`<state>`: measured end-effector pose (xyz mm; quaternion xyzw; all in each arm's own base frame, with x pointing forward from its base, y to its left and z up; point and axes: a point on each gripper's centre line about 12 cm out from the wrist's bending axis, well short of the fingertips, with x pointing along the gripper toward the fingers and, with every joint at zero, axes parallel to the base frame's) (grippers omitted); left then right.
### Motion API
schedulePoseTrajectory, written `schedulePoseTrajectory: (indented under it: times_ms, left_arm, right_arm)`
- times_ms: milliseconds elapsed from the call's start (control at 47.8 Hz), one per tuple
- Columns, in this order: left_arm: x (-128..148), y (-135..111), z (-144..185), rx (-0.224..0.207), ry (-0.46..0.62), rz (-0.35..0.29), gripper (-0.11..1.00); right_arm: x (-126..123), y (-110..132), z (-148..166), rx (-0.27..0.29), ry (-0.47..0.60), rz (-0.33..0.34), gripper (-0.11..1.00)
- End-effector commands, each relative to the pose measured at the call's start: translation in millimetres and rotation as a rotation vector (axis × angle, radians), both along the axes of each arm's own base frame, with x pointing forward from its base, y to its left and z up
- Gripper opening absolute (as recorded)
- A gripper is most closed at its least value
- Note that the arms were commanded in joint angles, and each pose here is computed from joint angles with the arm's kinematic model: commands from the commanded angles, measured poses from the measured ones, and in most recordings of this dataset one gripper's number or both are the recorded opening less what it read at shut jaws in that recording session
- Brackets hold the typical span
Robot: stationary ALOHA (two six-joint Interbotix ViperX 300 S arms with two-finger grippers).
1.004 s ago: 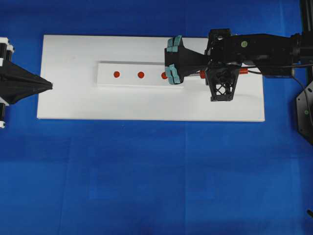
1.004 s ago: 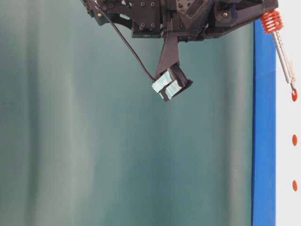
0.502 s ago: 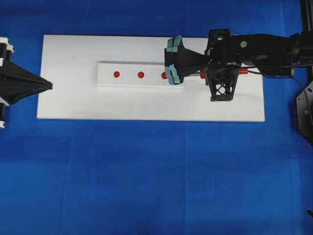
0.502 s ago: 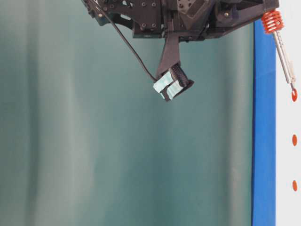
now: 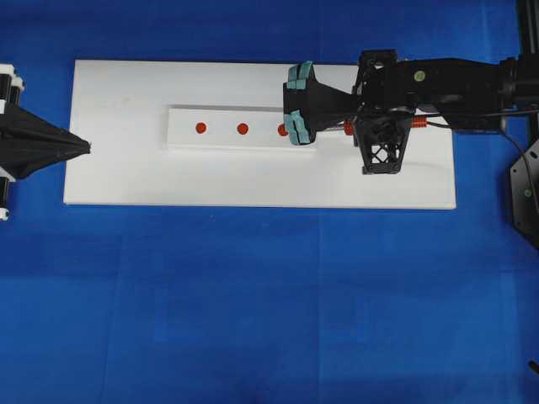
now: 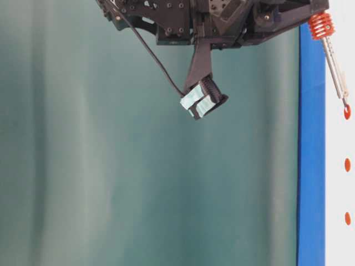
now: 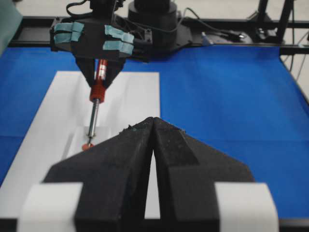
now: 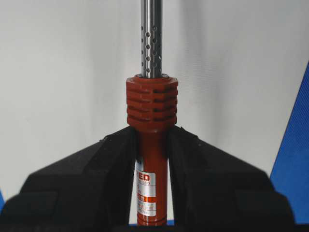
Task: Touch the tip of the soldering iron to the mark.
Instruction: 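Lower the iron tip onto the rightmost red dot, then lift the iron and carry it toward the front of the table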
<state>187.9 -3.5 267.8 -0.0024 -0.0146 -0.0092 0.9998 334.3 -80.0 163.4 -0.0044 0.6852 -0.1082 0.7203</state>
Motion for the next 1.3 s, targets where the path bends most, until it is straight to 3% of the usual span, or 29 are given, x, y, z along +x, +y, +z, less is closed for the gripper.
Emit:
schedulePoseTrajectory:
  times_ms: [0, 439, 837, 1004, 1151, 1276]
  left_arm:
    - [1, 0, 3, 0.003, -0.009, 0.000, 0.00]
    - [1, 0, 3, 0.001, -0.012, -0.001, 0.00]
    - [1, 0, 4, 0.000, -0.015, 0.000, 0.00]
    - [1, 0, 4, -0.002, -0.015, 0.000, 0.00]
    - [1, 0, 4, -0.002, -0.017, 0.000, 0.00]
    - [1, 0, 5, -0.005, -0.018, -0.001, 0.00]
  right_arm:
    - [7, -2, 18, -0.010, -0.052, -0.004, 0.06]
    - [-1, -6, 82, -0.066, -0.085, -0.021, 0.06]
    - [-1, 13, 92, -0.060, -0.095, -0.016, 0.06]
    - [-3, 35, 94, -0.049, -0.107, -0.043, 0.06]
    - [0, 72, 95, -0.034, -0.127, -0.021, 0.06]
    - [-1, 99, 94, -0.020, -0.145, -0.042, 0.06]
